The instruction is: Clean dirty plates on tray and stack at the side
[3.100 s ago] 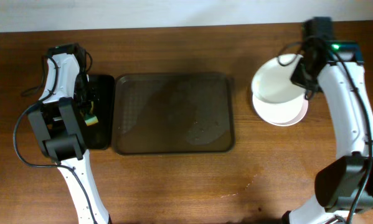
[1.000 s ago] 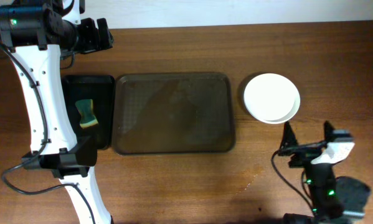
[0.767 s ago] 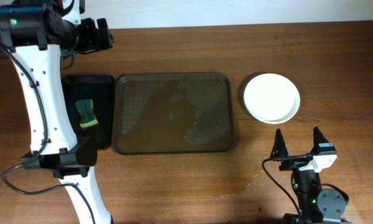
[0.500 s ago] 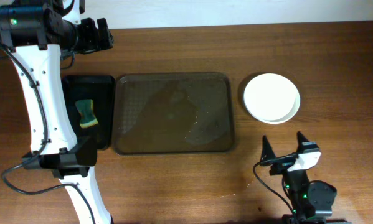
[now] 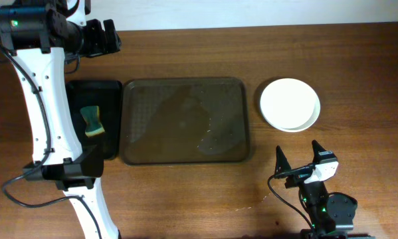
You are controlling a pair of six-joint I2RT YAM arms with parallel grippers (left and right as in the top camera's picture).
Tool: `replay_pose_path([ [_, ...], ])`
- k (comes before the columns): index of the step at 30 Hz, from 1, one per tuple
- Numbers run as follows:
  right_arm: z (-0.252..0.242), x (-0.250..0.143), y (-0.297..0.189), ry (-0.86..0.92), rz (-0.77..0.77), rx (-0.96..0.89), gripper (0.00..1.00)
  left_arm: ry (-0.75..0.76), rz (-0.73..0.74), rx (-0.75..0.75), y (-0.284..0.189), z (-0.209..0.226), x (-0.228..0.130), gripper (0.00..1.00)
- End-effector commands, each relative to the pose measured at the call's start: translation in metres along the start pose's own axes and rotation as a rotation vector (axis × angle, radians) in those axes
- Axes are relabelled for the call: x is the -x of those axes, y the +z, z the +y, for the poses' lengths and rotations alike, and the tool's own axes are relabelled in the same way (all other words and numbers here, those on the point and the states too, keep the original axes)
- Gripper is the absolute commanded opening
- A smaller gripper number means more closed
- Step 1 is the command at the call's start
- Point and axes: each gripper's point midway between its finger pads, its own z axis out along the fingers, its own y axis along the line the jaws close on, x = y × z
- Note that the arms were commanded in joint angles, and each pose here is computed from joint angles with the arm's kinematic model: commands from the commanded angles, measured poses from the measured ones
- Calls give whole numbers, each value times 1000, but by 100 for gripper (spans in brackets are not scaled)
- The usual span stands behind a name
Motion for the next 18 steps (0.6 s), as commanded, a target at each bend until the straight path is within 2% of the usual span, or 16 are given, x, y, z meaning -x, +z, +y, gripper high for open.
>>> replay_pose_path([
  [1, 2, -2, 0, -4, 1, 11, 98, 31, -8, 121, 1, 23, 3, 99],
  [5, 2, -2, 0, -4, 1, 11, 98, 72, -99, 212, -16, 32, 18, 99],
  [9, 2, -2, 0, -4, 1, 11, 98, 244, -376, 183, -82, -5, 54, 99],
  [11, 2, -2, 0, -4, 1, 11, 98, 252, -486, 175, -115, -12, 57, 99],
  [13, 2, -2, 0, -4, 1, 11, 99, 249, -541, 183, -134, -10, 52, 99],
  [15, 2, -2, 0, -4, 1, 11, 98, 237, -588, 197, -149, 1, 33, 99],
  [18, 2, -2, 0, -4, 1, 11, 99, 212, -619, 223, -142, 23, -6, 99],
])
